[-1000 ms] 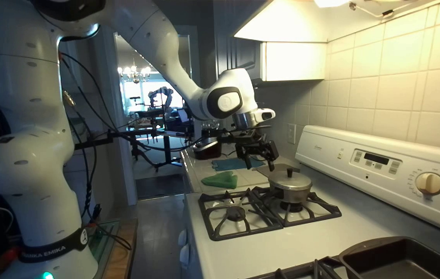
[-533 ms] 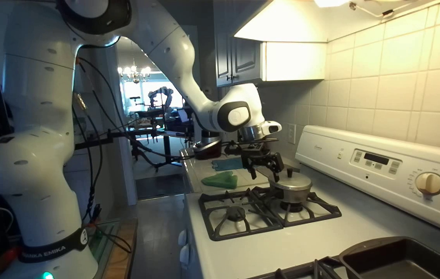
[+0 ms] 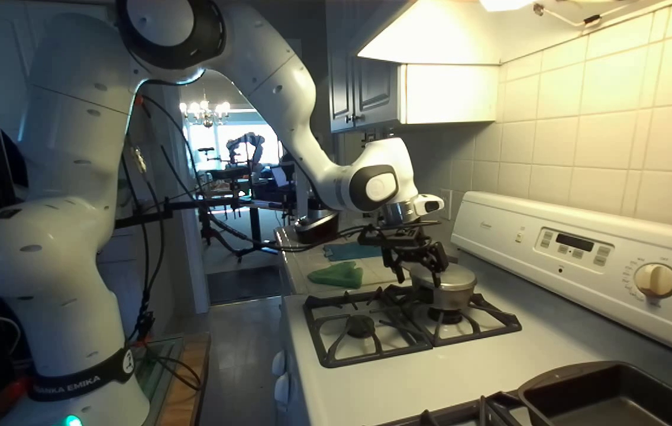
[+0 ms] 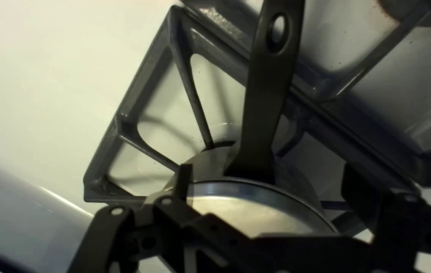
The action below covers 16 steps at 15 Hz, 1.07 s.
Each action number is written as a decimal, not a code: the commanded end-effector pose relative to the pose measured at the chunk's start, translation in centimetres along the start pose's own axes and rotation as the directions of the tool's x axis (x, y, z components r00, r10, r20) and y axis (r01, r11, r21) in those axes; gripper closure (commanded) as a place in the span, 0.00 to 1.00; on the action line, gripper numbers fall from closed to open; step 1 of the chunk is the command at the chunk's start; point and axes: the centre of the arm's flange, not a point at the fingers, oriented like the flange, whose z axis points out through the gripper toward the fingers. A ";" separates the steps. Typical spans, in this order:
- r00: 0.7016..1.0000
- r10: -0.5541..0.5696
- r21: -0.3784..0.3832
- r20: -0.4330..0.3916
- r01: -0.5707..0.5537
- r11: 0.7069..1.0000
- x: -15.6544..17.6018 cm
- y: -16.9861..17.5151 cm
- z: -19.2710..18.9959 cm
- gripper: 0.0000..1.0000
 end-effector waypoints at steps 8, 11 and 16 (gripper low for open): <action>0.997 0.062 -0.027 0.035 -0.061 0.998 0.2 1.4 2.1 0.00; 0.996 0.072 -0.007 0.043 -0.072 0.997 0.1 1.3 2.7 0.00; 0.995 0.085 0.028 0.045 -0.086 0.996 0.1 1.5 3.5 0.09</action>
